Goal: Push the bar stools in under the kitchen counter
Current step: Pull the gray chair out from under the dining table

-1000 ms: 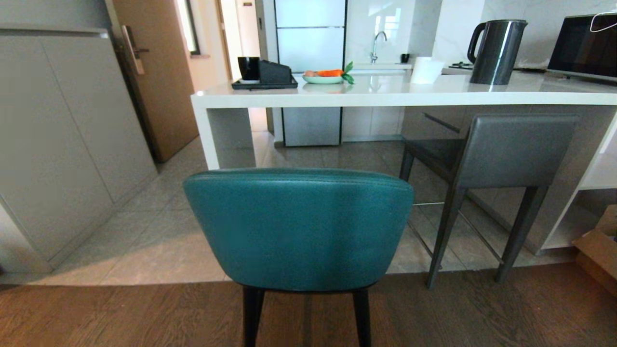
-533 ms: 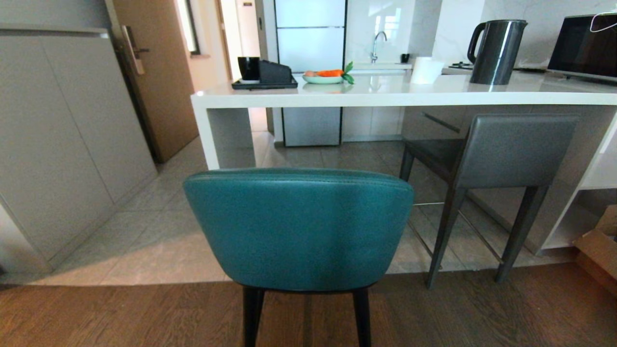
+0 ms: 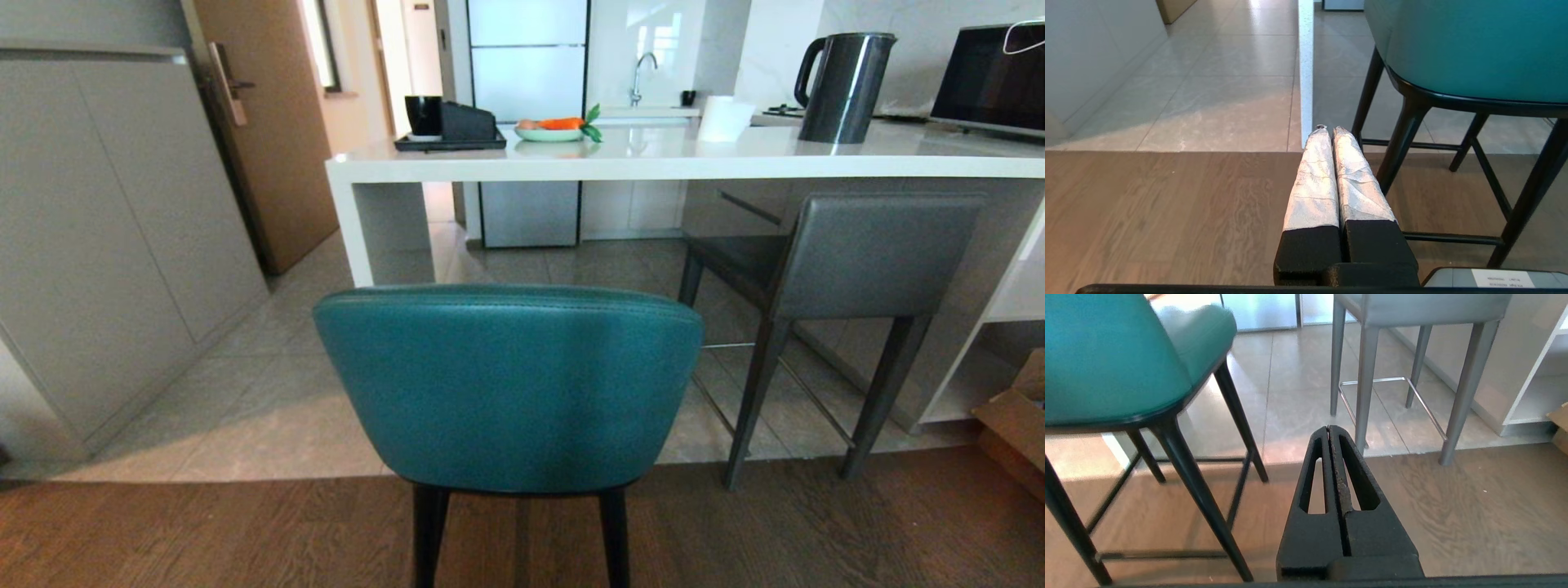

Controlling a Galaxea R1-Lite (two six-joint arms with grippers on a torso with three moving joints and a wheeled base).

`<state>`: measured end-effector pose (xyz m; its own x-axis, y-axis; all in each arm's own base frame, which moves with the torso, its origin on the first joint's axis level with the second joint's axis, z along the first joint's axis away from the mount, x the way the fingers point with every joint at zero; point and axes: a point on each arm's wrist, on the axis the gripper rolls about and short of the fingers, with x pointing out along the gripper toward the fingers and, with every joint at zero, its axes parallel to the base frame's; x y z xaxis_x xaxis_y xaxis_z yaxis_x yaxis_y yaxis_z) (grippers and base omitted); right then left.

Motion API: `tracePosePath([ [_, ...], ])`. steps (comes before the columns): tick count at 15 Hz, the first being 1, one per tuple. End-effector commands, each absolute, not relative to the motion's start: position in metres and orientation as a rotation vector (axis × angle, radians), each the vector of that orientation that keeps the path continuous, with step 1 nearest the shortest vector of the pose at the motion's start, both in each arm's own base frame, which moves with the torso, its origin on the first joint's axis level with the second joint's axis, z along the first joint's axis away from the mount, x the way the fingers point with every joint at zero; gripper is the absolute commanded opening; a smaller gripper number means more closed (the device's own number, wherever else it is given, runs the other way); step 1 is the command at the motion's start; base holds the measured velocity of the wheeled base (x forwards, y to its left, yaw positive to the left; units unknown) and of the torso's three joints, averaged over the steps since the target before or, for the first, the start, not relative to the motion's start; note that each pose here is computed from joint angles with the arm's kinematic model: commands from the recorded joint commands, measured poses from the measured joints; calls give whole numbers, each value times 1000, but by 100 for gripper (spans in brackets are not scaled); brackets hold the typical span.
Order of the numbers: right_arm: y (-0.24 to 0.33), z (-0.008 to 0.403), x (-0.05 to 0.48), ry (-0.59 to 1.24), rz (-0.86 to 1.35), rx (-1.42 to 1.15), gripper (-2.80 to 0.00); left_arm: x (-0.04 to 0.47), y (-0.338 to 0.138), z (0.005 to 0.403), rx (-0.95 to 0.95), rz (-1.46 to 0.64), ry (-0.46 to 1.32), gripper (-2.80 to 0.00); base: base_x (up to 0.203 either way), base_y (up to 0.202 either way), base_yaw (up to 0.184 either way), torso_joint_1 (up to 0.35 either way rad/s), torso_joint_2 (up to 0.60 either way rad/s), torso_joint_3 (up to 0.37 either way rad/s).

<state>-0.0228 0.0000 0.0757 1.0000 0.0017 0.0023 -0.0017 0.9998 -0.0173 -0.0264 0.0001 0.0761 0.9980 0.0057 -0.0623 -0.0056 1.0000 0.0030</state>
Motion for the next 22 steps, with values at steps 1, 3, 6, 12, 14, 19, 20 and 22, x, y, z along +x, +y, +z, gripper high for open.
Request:
tracePosePath([
  [1,0,74,-22,8,3,-23,-280,-26,0,76,3,6,64,-280,0,0,0,0,0,0],
  [3,0,74,-22,8,3,-23,-280,-26,0,76,5,6,64,-280,1,-89,-1,2,4,2],
  [6,0,74,-22,8,3,-23,-280,-26,0,76,5,6,64,-280,0,-192,0,5,1,3],
  [12,0,74,-22,8,3,-21,-280,-26,0,76,3,6,64,-280,0,-194,3,3,3,2],
  [14,0,74,-22,8,3,-22,-280,-26,0,76,3,6,64,-280,0,-194,2,2,0,-2],
  [19,0,74,-22,8,3,-21,-280,-26,0,76,3,6,64,-280,0,-197,0,2,0,2],
  [20,0,74,-22,8,3,-21,-280,-26,0,76,3,6,64,-280,0,-196,1,-1,2,7],
  [22,0,74,-22,8,3,-21,-280,-26,0,76,3,6,64,-280,0,-192,1,4,0,2],
])
